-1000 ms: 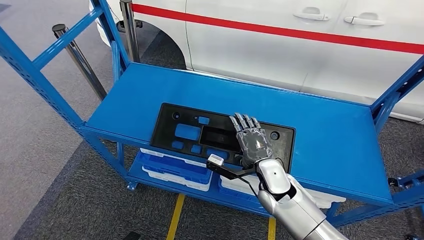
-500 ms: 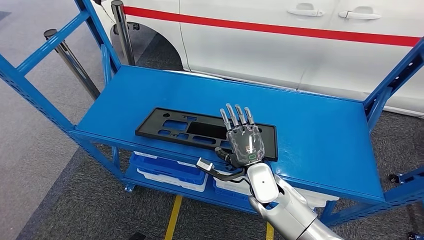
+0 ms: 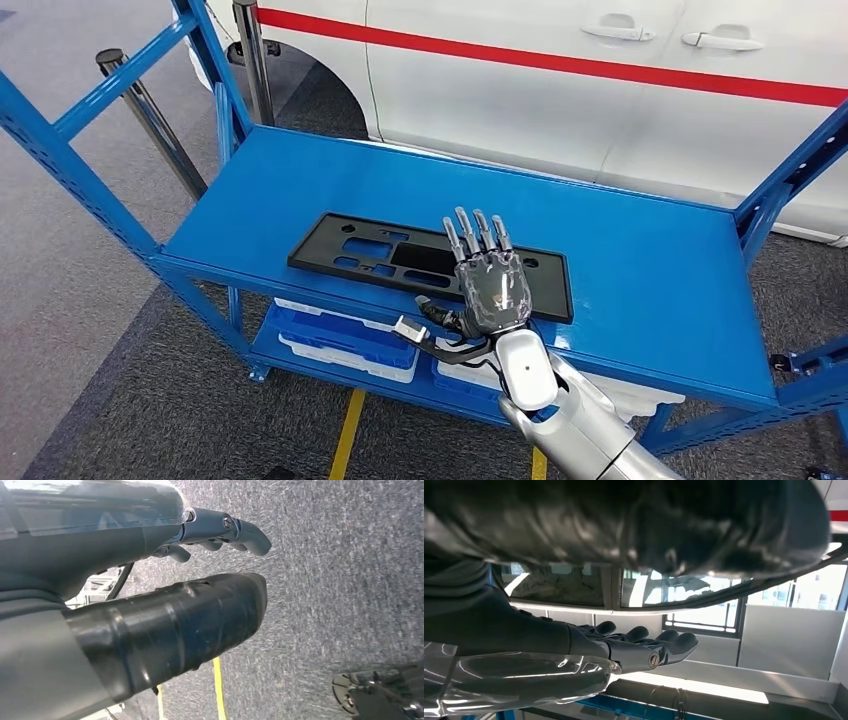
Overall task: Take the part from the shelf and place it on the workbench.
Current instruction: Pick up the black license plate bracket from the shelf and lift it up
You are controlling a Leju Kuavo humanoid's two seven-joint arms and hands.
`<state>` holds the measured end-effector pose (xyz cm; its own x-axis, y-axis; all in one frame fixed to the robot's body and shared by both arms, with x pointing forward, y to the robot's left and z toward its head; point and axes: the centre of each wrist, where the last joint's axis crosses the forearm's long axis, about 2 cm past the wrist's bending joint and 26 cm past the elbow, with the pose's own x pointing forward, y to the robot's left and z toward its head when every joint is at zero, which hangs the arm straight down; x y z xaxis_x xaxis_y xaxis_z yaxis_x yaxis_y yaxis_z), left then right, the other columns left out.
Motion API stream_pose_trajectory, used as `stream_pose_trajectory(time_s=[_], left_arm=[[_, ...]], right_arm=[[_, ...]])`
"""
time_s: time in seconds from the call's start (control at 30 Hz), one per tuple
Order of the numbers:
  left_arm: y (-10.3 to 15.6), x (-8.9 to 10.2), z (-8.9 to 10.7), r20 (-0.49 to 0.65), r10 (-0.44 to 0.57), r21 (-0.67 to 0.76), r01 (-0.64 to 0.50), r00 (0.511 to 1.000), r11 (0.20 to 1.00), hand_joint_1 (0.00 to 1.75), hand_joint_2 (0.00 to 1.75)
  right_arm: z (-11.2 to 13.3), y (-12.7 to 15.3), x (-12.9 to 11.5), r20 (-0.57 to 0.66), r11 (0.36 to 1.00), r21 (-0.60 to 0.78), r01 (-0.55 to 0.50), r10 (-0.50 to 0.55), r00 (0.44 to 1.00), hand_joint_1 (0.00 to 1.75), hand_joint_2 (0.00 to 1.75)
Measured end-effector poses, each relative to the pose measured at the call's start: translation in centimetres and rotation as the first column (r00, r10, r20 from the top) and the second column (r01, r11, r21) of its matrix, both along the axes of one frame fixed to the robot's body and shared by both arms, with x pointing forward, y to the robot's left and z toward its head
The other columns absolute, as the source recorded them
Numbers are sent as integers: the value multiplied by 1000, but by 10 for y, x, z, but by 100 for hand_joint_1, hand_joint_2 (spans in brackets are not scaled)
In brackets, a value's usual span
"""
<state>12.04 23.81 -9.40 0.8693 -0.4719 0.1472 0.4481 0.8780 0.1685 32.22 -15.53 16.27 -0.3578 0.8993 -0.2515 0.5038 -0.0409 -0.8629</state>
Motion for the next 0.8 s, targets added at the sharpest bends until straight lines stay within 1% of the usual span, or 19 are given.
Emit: stream_pose_trajectory(time_s=[0.17, 0.33, 0.47, 0.7, 0.8], left_arm=[[-1, 1, 0, 4, -7, -1, 7, 1000, 1000, 0, 0], [-2, 2, 1, 9, -14, -4, 14, 1000, 1000, 0, 0], [-2, 2, 1, 9, -16, -5, 16, 1000, 1000, 0, 0], [-2, 6, 2, 16, -17, -5, 17, 1000, 1000, 0, 0], [-3, 7, 2, 18, -17, -6, 17, 1000, 1000, 0, 0]], right_arm=[[1, 0, 0, -24, 1000, 1, -20, 20, 1000, 0, 0], [0, 5, 0, -112, 998, 14, -59, 60, 992, 0, 0], [-5, 9, -2, -180, 997, 28, -70, 74, 981, 0, 0], [-6, 13, -2, -202, 996, 41, -74, 81, 976, 0, 0], [-7, 13, -1, -235, 995, 53, -80, 90, 968, 0, 0]])
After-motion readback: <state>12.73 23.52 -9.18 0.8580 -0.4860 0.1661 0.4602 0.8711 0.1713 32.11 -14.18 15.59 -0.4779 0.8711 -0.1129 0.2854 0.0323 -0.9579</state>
